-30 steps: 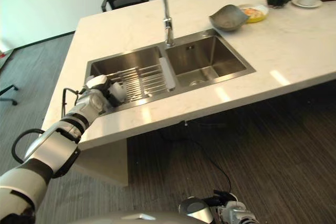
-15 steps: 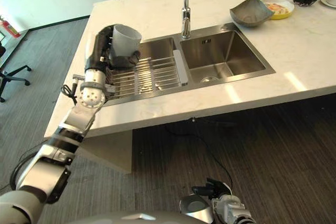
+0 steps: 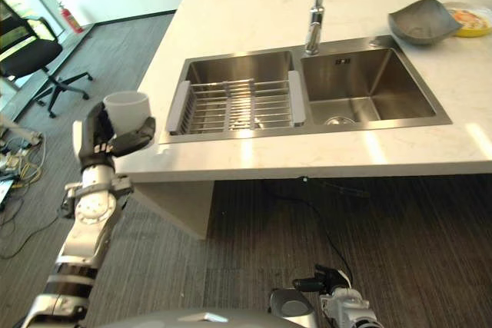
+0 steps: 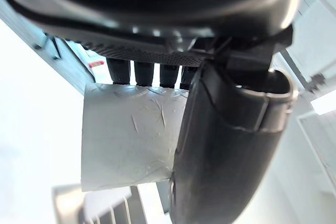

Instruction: Place the dishes in the dishwasher.

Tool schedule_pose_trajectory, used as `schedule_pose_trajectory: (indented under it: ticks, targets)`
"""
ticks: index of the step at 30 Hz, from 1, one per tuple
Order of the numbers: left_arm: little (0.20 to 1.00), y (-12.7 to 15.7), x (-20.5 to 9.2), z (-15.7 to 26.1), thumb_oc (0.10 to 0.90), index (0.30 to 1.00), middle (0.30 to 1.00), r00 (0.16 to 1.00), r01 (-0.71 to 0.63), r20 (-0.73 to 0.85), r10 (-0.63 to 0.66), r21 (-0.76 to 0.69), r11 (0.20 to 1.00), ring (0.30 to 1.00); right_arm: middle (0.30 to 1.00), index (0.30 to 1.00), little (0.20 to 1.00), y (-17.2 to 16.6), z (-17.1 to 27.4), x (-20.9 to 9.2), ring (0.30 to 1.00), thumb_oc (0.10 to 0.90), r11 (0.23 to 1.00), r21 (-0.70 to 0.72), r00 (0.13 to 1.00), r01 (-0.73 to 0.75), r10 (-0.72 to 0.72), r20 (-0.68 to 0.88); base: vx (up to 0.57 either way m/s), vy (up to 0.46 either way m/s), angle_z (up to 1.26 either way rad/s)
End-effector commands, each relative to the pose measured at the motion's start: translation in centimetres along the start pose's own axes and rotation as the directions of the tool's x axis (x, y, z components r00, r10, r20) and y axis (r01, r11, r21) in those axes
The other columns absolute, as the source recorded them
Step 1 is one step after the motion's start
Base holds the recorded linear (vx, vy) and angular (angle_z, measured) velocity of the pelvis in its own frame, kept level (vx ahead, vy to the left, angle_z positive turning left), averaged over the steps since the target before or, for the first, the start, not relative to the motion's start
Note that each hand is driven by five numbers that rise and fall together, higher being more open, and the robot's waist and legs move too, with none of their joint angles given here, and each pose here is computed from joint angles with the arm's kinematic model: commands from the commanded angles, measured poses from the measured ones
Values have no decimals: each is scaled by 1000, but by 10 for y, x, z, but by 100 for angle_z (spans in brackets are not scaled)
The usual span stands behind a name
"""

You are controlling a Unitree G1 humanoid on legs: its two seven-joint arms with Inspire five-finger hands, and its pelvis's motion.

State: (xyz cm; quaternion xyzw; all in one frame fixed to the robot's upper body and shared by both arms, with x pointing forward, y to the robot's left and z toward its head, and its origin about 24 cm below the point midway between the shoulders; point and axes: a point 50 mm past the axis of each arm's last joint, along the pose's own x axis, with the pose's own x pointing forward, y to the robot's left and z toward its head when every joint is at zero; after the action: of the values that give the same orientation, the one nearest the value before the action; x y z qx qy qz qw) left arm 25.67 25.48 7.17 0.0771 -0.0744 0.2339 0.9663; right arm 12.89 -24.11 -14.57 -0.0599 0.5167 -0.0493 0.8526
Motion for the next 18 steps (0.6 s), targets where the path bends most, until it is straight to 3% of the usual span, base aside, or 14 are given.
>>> schedule_pose_trajectory:
  ticks: [1, 6, 9, 12, 16, 18]
  targets:
    - [300, 31, 16, 65, 400, 300, 300, 934, -109, 325, 146, -131, 985, 300, 900, 900, 900, 8, 36, 3, 900, 800, 998, -62, 992, -19, 26, 125, -147, -107, 38]
    - [300, 29, 12, 85, 400, 300, 300, 898, -90, 412, 152, -165, 982, 300, 900, 900, 900, 8, 60, 4, 900, 800, 997, -77, 981, 6, 9, 193, -247, -104, 73]
    - [300, 24, 14, 94, 400, 300, 300, 885, -72, 443, 145, -177, 982, 300, 900, 900, 900, 2, 54, 4, 900, 800, 997, -64, 983, 38, -26, 184, -381, -87, 186]
    - [300, 13, 14, 105, 400, 300, 300, 869, 9, 486, 89, -195, 981, 300, 900, 900, 900, -16, 10, 0, 900, 800, 995, 44, 994, 94, -96, 56, -245, 31, 182]
    - [300, 5, 21, 112, 400, 300, 300, 858, 41, 509, 67, -198, 979, 300, 900, 900, 900, -23, -13, -5, 900, 800, 988, 95, 993, 118, -118, -7, -198, 179, 310]
    - [300, 3, 21, 111, 400, 300, 300, 859, 44, 508, 55, -181, 982, 300, 900, 900, 900, -25, -16, -5, 900, 800, 985, 115, 992, 127, -126, -15, 7, 130, 193]
